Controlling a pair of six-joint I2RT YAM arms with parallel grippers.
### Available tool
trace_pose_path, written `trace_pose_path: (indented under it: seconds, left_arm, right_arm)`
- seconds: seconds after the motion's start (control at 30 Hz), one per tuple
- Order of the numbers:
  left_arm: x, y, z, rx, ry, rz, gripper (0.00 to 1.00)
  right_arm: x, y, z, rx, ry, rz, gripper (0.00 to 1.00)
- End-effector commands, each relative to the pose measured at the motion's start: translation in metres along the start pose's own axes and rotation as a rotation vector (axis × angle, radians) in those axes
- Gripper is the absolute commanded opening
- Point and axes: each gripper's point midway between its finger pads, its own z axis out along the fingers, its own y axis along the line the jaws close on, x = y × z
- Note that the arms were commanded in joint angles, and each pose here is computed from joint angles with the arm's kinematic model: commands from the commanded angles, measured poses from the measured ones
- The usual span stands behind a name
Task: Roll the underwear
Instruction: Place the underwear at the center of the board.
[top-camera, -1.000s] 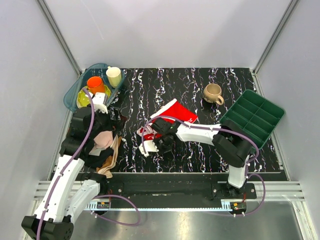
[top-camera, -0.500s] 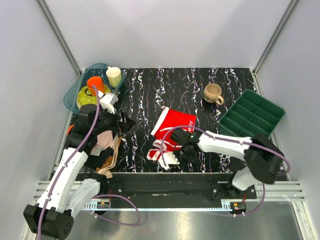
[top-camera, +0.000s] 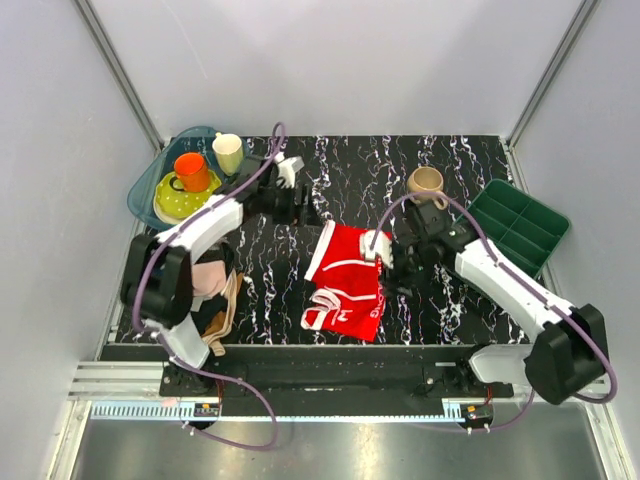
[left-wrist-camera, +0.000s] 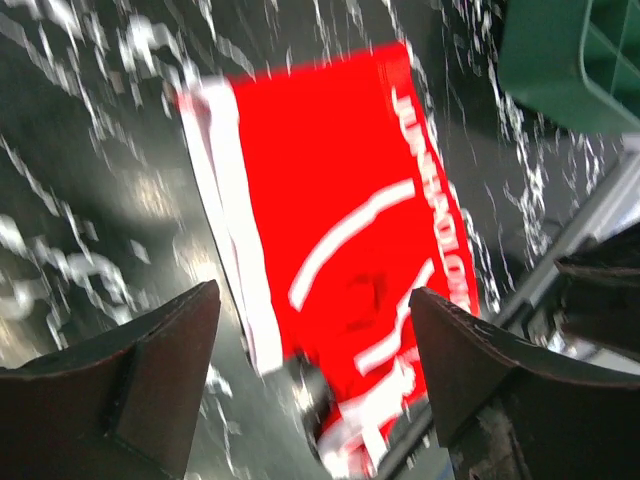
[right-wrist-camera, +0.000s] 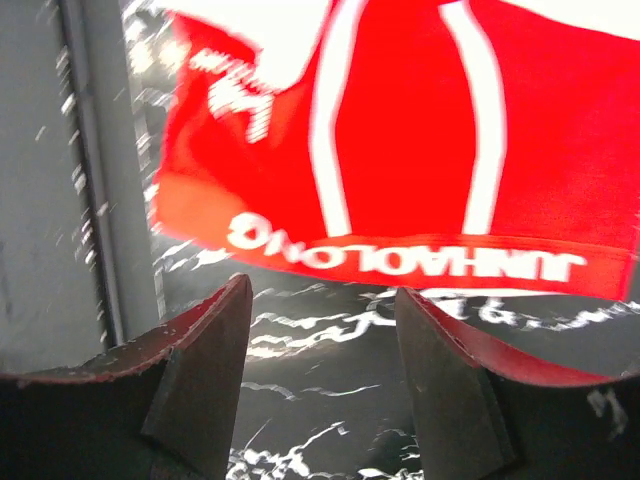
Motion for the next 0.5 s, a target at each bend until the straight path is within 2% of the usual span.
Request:
trace_pose_path:
  seconds: [0.0, 0.03, 0.1, 0.13, 0.27, 0.47]
  left_arm:
    - [-0.041, 0.025, 0.042, -0.072, 0.053, 0.122, 0.77]
    - [-0.056, 0.021, 0.044, -0.079, 0.063, 0.147, 0.76]
    - [-0.049, 0.038, 0.068, -0.114, 0.142, 0.188, 0.72]
    - [-0.057, 0.031, 0.07, -0.115, 0.154, 0.218, 0.72]
    - [-0.057, 0.049, 0.09, -0.168, 0.219, 0.281, 0.7]
    - [-0.058, 0.057, 0.114, -0.15, 0.25, 0.265, 0.69]
  right_arm:
    - [-0.044, -0.08, -0.024, 0.146, -0.223, 0.269, 0.67]
    - [-0.037, -0.093, -0.017, 0.14, -0.216, 0.334, 0.67]
    - [-0.034, -0.126, -0.029, 0.192, -0.251, 0.426, 0.67]
    - [-0.024, -0.137, -0.02, 0.178, -0.24, 0.477, 0.67]
    - [-0.003, -0.191, -0.024, 0.22, -0.248, 0.599, 0.66]
    - [0.043, -0.23, 0.009, 0.214, -0.095, 0.744, 0.64]
